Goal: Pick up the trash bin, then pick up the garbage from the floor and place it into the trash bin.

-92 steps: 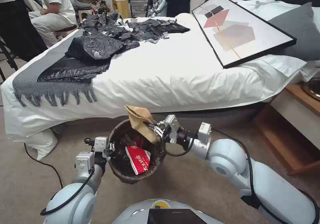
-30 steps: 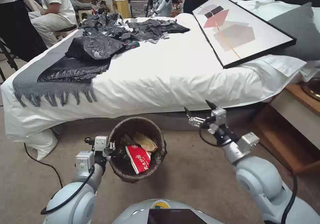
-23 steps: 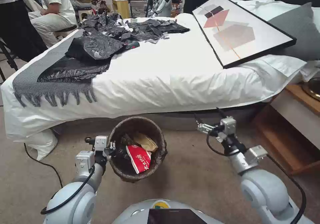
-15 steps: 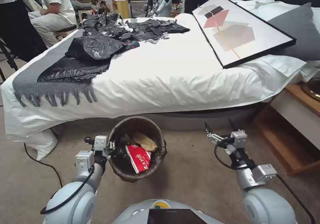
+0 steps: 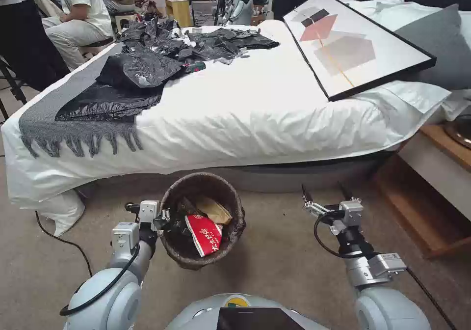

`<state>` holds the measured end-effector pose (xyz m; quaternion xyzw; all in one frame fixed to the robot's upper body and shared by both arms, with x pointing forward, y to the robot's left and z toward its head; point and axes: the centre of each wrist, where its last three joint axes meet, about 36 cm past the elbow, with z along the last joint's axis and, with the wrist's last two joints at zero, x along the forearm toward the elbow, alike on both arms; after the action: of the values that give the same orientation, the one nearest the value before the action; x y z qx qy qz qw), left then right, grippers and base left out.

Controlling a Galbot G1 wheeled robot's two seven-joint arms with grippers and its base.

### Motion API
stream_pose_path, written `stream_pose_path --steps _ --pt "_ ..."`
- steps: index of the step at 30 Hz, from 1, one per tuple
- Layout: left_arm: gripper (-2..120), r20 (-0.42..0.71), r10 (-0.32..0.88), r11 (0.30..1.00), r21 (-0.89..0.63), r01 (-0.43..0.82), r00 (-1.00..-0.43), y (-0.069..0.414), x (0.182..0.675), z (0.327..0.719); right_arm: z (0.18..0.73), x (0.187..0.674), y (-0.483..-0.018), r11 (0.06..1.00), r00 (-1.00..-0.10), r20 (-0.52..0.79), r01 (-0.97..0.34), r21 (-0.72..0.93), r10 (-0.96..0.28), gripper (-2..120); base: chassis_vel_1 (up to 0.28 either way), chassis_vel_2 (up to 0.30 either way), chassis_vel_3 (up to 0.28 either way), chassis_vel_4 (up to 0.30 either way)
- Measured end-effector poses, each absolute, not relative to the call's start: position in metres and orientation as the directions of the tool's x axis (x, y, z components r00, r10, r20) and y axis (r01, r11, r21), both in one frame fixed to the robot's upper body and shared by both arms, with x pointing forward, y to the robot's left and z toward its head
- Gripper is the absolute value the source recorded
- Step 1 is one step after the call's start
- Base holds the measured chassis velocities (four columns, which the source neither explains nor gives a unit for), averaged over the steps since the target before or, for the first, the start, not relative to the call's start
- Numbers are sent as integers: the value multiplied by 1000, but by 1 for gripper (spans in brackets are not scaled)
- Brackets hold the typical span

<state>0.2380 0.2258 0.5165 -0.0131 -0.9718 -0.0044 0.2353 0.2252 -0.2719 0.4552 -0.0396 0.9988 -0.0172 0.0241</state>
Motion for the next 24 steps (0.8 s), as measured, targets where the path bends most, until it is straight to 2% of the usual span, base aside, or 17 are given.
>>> stream_pose_path --steps 24 --pt "2 466 25 1000 -3 26 -885 225 237 516 452 227 -273 996 -996 -34 -83 -31 -84 100 4 4 3 3"
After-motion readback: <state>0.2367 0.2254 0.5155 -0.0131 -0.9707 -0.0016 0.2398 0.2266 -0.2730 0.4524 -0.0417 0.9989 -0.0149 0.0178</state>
